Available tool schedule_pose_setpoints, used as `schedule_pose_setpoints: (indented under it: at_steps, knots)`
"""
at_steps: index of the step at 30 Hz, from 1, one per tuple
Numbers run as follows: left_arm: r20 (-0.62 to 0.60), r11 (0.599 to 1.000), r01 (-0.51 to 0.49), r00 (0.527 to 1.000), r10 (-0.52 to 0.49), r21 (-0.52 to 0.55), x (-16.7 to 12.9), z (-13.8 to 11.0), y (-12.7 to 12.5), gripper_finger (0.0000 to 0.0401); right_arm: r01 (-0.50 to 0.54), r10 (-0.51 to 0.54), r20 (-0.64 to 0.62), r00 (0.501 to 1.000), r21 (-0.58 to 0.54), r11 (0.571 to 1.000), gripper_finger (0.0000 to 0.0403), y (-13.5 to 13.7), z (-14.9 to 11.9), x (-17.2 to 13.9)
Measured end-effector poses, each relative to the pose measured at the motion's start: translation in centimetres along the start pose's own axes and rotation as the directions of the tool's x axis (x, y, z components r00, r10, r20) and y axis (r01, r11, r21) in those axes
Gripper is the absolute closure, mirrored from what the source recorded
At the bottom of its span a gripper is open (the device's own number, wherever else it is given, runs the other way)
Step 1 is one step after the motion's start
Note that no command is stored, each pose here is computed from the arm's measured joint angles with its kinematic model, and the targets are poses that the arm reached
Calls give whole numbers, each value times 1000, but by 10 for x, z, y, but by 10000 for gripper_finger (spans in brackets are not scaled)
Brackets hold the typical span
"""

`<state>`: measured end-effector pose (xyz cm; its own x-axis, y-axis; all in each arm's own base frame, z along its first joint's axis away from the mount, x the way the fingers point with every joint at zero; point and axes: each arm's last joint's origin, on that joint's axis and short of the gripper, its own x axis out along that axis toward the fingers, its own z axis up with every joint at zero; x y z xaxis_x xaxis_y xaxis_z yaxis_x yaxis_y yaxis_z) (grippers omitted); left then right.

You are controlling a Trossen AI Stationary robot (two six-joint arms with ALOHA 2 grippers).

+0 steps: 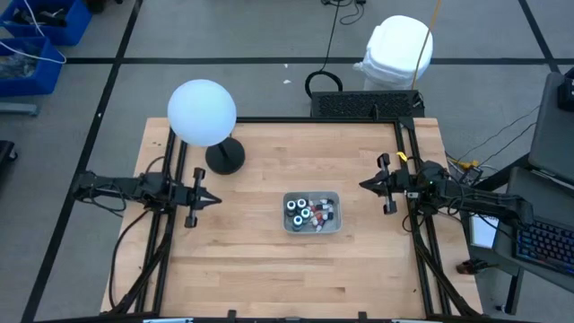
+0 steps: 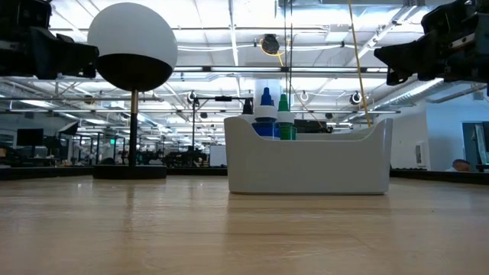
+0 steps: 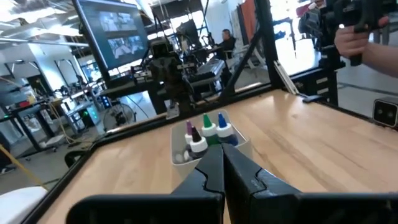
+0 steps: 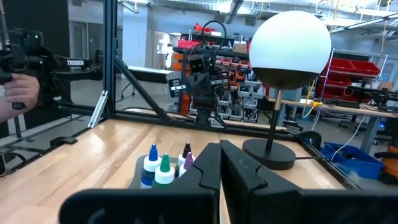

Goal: Pick & Place food coloring
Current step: Return to Home Position

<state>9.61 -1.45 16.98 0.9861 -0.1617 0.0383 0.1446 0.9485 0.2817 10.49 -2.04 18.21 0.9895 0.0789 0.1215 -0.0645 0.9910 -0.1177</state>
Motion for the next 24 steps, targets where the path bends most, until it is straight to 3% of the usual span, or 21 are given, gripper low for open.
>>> schedule_pose_setpoints:
  at_steps: [8, 12, 24]
  knots:
    - [-11, 1000, 3, 1000, -3, -27, 0, -1, 0, 400, -1, 1, 18, 1000, 3, 1000, 403, 0, 2, 0]
    - [-33, 995, -13, 999, 10, -97, 1, -2, 0, 395, 0, 0, 39, 999, 17, 1000, 403, 0, 4, 0]
    - [-44, 991, -12, 999, 6, -134, 1, -3, 0, 387, -5, 10, -75, 997, 63, 998, 403, 1, -8, 0]
